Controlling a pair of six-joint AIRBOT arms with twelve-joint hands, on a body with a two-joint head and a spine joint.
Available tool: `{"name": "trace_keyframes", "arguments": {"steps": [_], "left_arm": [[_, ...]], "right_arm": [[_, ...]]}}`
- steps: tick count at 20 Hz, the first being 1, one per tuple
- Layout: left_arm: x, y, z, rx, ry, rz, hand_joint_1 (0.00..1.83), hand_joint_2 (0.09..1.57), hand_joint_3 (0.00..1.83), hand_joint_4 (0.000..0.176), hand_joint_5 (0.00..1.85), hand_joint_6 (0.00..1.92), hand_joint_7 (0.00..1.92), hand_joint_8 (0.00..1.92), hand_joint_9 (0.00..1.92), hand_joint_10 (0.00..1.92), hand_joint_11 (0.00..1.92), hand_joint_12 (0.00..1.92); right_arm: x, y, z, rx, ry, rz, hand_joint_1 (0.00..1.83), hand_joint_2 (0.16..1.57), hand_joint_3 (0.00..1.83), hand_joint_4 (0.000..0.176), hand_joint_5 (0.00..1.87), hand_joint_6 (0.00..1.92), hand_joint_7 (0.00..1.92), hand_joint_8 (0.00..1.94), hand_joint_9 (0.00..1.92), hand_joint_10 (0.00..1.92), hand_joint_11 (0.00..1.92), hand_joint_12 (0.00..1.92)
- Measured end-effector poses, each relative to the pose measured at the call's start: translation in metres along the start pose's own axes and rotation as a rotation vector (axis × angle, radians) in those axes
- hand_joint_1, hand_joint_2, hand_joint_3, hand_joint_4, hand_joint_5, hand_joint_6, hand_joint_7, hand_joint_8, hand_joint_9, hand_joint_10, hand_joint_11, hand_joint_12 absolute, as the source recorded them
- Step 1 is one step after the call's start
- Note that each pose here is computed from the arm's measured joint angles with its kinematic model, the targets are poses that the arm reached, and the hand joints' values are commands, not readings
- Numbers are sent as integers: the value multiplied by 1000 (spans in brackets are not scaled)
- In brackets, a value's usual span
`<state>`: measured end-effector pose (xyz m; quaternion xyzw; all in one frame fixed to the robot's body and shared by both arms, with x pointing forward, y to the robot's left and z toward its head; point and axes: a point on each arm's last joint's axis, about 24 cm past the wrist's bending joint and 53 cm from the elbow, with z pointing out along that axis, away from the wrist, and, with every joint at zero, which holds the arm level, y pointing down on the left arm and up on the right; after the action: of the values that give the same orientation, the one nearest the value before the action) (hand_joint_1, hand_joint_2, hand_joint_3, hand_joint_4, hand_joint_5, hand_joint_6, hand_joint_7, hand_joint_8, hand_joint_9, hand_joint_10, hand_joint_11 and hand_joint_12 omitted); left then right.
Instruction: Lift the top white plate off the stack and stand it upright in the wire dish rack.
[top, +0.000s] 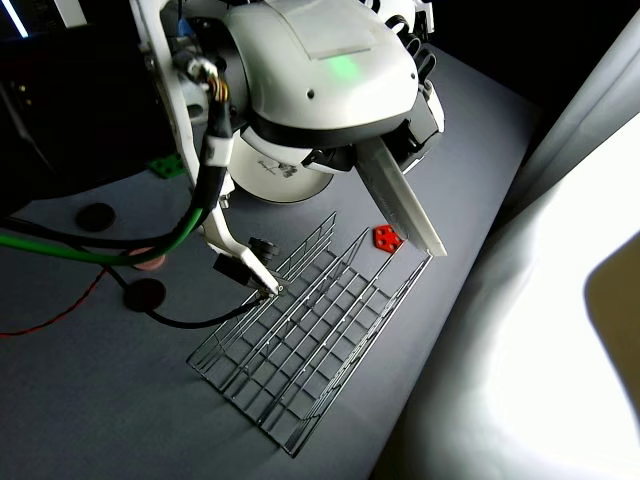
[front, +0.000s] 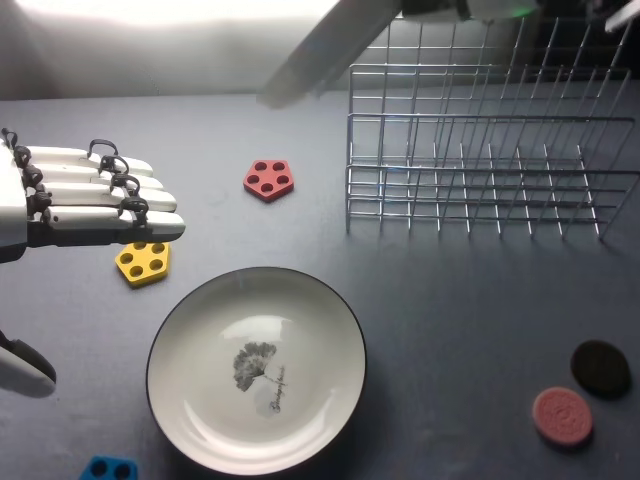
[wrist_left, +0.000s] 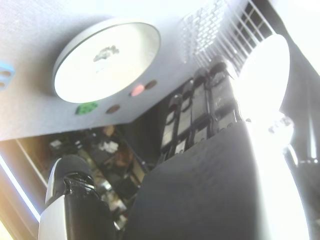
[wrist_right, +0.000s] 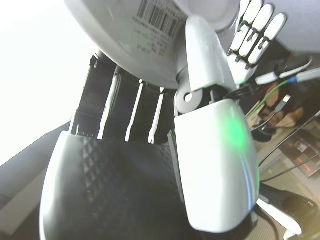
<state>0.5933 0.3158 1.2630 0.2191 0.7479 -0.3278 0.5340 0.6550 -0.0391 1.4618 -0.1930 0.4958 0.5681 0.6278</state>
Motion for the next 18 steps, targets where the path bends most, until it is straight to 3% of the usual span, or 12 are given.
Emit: {"name": "trace_keyframes", "arguments": {"steps": [6,11,15,18], "left_arm": [[0,0,0,-1,1,1,267,967,0,0,44,6,72,9,83,9,104,19],[1,0,0,-1,3,2,303,960,0,0,51,7,74,8,83,7,94,14],[1,1,0,-1,3,2,289,954,0,0,55,3,75,2,74,0,92,11],[1,0,0,-1,3,2,301,964,1,0,50,7,67,8,88,10,81,8]], "right_arm": [[-12,1,-2,3,-21,-13,1475,1167,0,0,768,1245,806,953,847,1102,729,1651],[-30,-14,-4,57,-54,-17,1478,1160,0,0,759,1259,842,908,868,1067,737,1637],[-40,-37,-9,136,-68,35,1479,1150,0,0,770,1227,873,852,906,1029,743,1631],[-39,-39,-10,146,-56,106,1481,1143,0,0,791,1187,884,862,903,1023,770,1601]]}}
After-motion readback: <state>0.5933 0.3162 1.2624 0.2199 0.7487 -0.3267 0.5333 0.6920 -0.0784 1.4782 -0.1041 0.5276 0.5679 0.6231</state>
